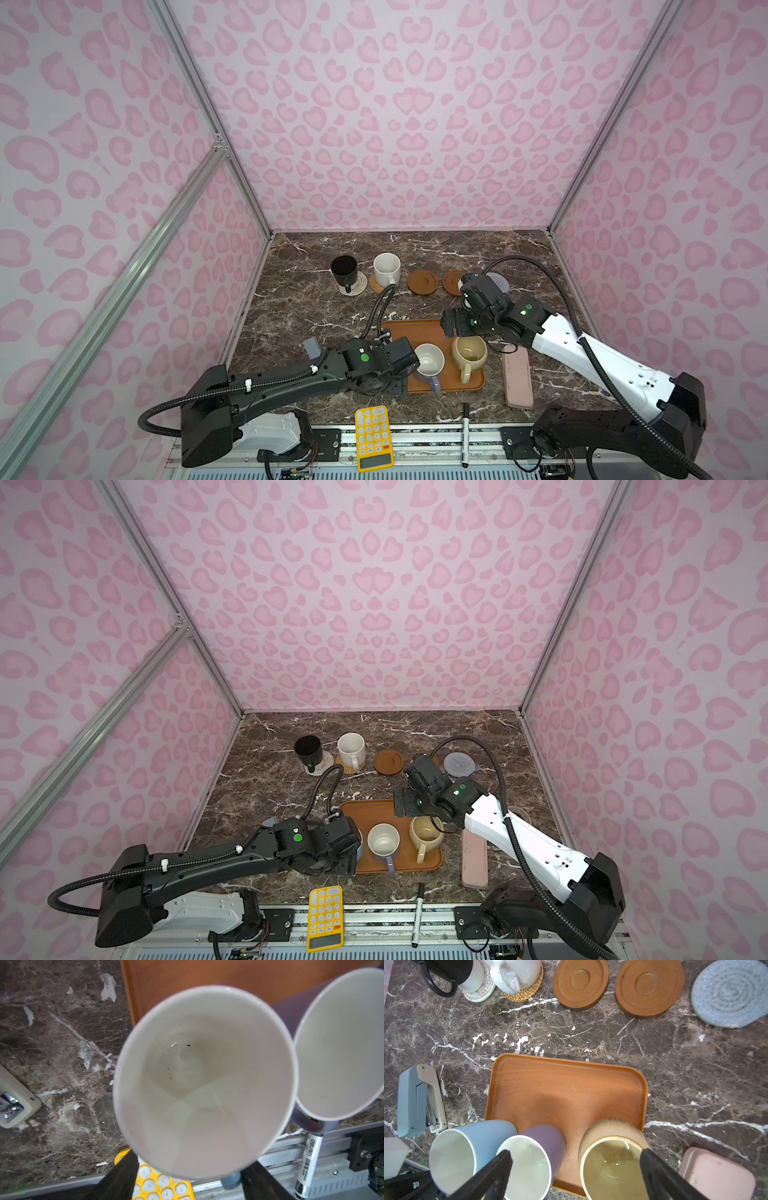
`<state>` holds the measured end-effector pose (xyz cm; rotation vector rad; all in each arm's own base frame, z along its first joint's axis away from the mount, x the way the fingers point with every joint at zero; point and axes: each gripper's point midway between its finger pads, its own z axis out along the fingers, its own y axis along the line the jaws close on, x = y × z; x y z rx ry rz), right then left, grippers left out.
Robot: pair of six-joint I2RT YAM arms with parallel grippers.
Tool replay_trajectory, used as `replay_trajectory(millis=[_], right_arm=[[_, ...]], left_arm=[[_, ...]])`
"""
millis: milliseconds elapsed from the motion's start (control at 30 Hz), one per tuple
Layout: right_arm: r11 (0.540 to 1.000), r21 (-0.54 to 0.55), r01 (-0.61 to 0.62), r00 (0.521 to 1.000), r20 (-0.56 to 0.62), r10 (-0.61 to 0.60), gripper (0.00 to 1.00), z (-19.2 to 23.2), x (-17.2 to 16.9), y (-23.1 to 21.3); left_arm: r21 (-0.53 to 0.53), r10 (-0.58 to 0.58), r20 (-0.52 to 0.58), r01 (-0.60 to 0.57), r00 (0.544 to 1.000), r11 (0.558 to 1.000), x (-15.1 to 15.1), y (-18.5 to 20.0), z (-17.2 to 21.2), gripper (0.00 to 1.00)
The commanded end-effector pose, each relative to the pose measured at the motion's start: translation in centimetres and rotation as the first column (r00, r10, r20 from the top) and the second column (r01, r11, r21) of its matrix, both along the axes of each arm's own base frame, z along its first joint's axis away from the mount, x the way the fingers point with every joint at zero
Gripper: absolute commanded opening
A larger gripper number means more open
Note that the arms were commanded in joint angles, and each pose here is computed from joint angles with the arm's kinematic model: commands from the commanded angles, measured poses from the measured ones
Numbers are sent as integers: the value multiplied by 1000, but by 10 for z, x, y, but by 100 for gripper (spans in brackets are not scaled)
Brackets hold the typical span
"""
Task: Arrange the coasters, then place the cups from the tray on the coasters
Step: 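Lower the left gripper onto the light blue mug rim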
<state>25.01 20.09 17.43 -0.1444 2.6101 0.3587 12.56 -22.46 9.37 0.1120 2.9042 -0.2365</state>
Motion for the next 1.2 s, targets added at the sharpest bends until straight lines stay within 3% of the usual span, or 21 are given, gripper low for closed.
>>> replay_trajectory(millis=[0, 633, 733, 1033, 1167], right_arm=[[1000, 17, 14, 1000, 13, -14, 98, 1, 2, 1], [1000, 28, 13, 1000, 5, -13, 98, -9, -5, 6], [1000, 27, 12, 1000, 10, -12, 98, -9, -5, 6], [1000, 29, 0, 1000, 24, -1, 98, -7, -2, 8], [999, 41, -2, 999, 46, 0, 98, -5, -1, 8]], left_arm=[[28, 14, 39, -15, 999, 999, 8, 3, 1, 65], [80, -25, 60, 20, 998, 997, 18, -7, -3, 38], [94, -21, 64, 15, 998, 995, 20, -6, -3, 26], [116, -16, 83, 6, 996, 993, 24, -5, 1, 4], [103, -19, 91, 9, 996, 995, 25, -7, 4, 4]])
